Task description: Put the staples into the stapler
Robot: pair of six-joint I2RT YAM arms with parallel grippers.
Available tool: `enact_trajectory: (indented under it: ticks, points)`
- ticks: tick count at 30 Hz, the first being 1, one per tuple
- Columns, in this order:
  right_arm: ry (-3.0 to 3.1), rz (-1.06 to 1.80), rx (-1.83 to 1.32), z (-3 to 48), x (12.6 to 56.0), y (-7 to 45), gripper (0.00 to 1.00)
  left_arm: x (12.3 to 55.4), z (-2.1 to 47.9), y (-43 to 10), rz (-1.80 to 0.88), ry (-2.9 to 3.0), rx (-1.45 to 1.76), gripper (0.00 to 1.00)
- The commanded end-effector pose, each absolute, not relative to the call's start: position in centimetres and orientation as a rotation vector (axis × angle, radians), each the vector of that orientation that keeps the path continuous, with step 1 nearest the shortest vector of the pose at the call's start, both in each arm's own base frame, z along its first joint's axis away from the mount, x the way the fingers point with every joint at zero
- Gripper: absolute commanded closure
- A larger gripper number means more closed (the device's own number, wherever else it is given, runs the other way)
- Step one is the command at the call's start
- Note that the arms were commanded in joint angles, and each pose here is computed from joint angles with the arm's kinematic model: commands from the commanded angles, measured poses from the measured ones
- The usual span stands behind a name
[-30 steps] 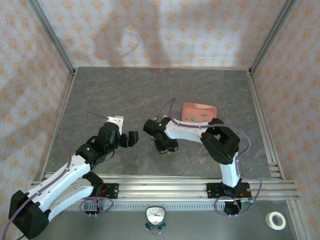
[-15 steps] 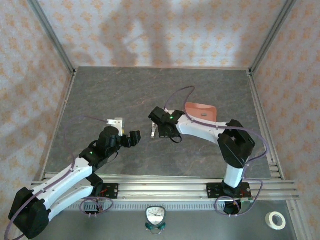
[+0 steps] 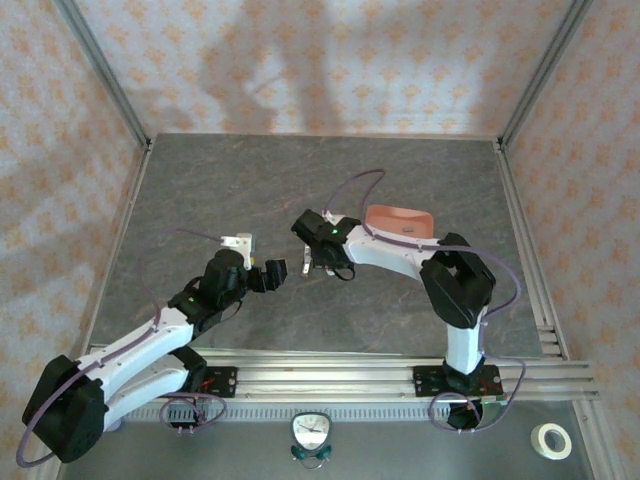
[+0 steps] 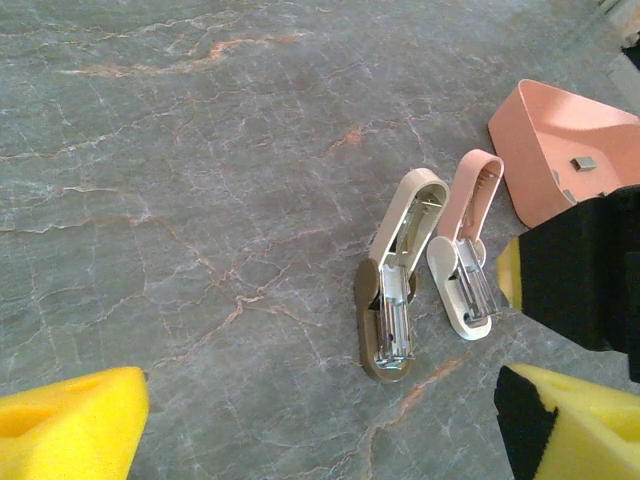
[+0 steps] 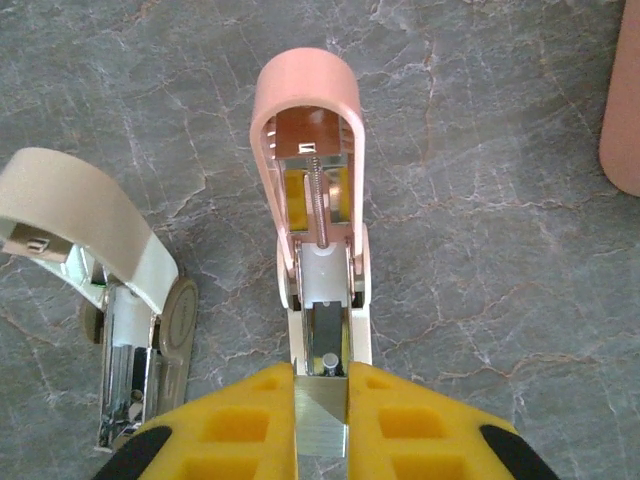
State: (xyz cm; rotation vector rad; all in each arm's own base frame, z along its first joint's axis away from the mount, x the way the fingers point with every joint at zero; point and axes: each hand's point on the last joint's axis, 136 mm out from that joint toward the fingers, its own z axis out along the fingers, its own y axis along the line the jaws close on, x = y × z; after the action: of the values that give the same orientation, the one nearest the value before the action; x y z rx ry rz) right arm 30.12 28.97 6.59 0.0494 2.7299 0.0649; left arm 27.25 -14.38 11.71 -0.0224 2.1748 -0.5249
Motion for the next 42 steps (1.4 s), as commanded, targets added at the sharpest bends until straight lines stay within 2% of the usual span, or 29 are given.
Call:
enact_trajectory:
  ticks: [1, 26, 42]
  points:
    - [2.701, 0.040, 0.095, 6.9, 31.2, 28.9, 0.84, 28.2, 13.1, -14.6, -0.541, 2.126, -0.014, 0.09]
    - [2.726, -0.025, 0.059, 5.1, 31.2, 28.6, 0.84, 28.3, 12.8, -14.4, -0.528, 2.140, -0.009, 0.09]
    - [2.672, 0.049, -0.004, 6.7, 31.6, 28.9, 0.84, 27.9, 12.4, -14.3, -0.530, 2.156, -0.013, 0.09]
